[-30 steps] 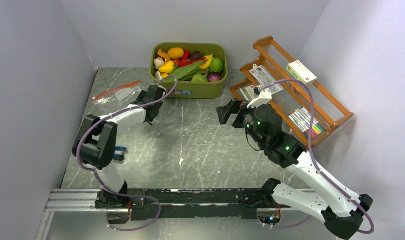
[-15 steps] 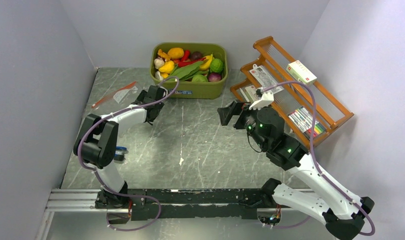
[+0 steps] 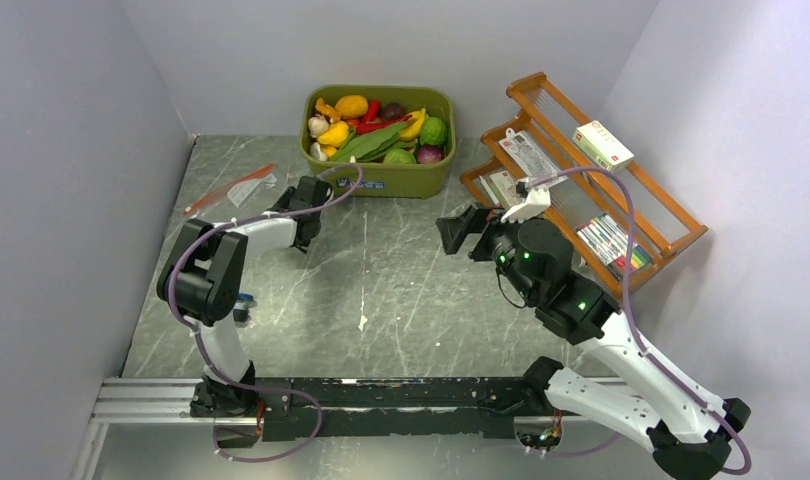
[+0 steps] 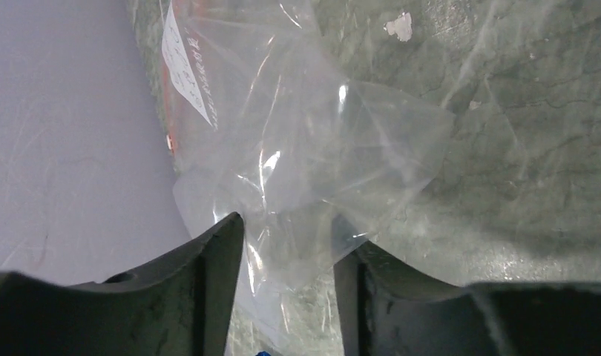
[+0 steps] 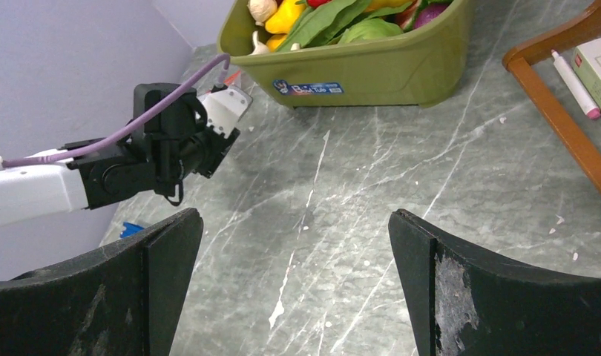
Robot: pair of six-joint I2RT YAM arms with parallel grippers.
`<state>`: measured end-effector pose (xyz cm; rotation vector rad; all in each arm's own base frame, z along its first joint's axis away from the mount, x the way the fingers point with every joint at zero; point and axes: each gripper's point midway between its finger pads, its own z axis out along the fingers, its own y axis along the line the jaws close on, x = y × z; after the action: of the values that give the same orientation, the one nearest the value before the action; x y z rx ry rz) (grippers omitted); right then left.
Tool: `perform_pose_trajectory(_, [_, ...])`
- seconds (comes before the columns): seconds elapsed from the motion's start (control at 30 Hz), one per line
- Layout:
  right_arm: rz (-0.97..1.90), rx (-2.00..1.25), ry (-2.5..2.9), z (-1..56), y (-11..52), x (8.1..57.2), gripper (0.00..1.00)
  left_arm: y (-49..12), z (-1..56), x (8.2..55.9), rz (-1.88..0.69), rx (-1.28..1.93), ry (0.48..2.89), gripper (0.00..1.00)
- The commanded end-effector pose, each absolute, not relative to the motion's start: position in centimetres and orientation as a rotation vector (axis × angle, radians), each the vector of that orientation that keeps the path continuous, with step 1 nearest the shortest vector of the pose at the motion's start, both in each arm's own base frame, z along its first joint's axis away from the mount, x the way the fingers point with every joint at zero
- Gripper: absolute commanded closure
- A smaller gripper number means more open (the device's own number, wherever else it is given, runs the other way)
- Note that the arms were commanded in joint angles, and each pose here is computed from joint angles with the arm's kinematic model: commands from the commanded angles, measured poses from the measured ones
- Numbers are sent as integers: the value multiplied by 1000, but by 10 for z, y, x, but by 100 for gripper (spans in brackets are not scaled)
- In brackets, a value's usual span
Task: Place the food in the zip-top bag and seal the zipper
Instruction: Pick up the zipper food storage bag at the center of the board.
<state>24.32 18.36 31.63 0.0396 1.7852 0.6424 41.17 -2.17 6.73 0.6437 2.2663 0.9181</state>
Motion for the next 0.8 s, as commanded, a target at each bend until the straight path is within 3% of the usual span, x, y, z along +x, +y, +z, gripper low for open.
perform_pose_trajectory(0.0, [662, 57, 1759, 325, 181, 241, 0, -21, 84, 427, 943, 592, 2225, 61])
perform_pose_trajectory(0.13, [680, 56, 1748, 324, 181, 238, 1, -26, 96, 427, 887, 576, 2226, 91])
perform_pose_trajectory(0.17, [682, 57, 1745, 323, 181, 238, 1, -29, 99, 426, 862, 574, 2229, 93])
perform_pose_trajectory(0.43, [662, 75, 1745, 320, 176, 239, 2, -77, 117, 401, 586, 641, 2305, 93])
perform_pose_trajectory(0.6, [629, 66, 1762, 308, 175, 241, 1, -118, 126, 368, 260, 684, 2341, 93])
perform_pose_trajectory(0.77, [632, 28, 1760, 304, 179, 240, 1, -158, 167, 333, -110, 684, 2212, 93])
